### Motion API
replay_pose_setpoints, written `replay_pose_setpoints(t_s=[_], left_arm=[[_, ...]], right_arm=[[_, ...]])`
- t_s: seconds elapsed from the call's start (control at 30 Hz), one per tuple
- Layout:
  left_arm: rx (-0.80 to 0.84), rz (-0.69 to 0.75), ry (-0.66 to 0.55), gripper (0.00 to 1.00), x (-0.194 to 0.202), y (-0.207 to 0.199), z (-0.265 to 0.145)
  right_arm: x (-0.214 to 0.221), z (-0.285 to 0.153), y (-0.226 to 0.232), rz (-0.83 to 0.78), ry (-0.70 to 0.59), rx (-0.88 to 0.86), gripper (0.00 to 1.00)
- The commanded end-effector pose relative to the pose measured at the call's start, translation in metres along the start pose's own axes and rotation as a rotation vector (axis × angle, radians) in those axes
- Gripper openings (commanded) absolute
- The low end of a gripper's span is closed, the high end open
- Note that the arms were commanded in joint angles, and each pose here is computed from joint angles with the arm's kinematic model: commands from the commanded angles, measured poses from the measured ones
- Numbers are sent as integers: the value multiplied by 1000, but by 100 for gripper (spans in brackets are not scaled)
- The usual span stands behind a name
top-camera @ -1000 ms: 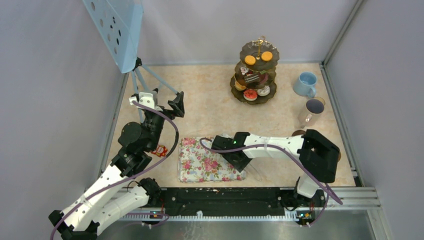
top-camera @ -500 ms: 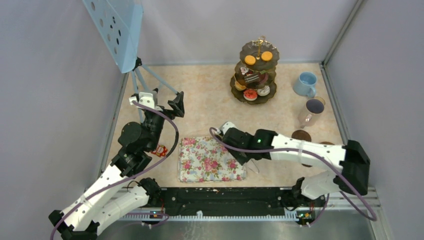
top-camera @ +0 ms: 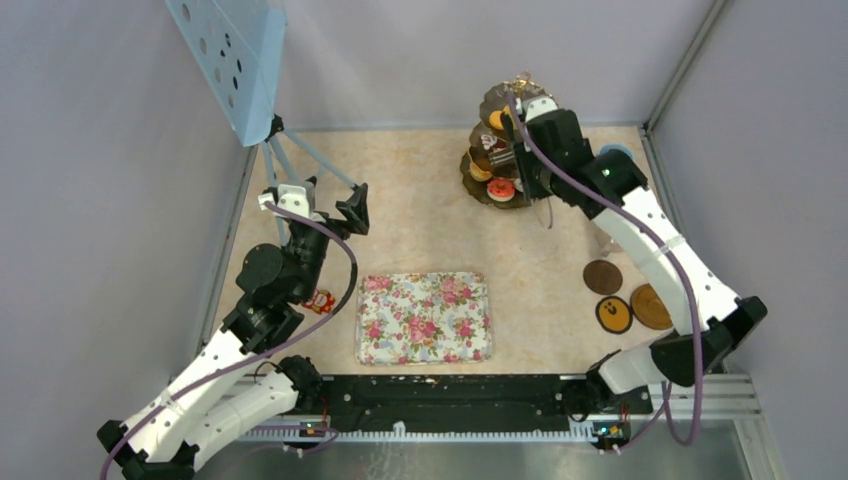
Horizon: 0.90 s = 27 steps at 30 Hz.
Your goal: Serve the afternoon tea
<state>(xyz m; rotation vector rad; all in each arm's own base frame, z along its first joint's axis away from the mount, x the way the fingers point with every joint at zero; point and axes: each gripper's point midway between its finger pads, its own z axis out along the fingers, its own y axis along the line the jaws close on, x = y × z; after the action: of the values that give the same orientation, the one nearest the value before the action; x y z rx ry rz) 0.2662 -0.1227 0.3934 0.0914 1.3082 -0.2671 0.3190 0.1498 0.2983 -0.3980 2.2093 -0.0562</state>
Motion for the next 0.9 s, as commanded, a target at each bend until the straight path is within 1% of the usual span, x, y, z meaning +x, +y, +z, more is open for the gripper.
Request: replay_pose_setpoints(t_s=[0.0, 0.1, 0.2, 0.37, 0.5, 0.63, 0.73, 0.87], left_arm=[[5, -41, -55, 99, -21, 0, 0], [8, -46, -62, 99, -23, 0, -2], [11, -48, -64, 99, -24, 0, -2], [16, -49, -62, 99, -24, -2, -2], [16, -47, -59, 99, -22, -2, -1], [17, -47, -60, 99, -23, -2, -1], [12, -44, -60, 99, -23, -1, -1], [11, -44, -64, 99, -24, 0, -2]], right_arm=[[-15, 5, -23, -51, 56, 53, 0], [-23, 12, -27, -35, 66, 41, 2], [-18, 21, -31, -31, 98, 54, 2], [-13, 34, -35, -8, 115, 48, 3], [-16, 38, -36, -6, 108, 36, 10], [-17, 46, -34, 7, 121, 10, 12], [-17, 51, -34, 6, 128, 12, 16], [-20, 56, -36, 11, 128, 13, 18]])
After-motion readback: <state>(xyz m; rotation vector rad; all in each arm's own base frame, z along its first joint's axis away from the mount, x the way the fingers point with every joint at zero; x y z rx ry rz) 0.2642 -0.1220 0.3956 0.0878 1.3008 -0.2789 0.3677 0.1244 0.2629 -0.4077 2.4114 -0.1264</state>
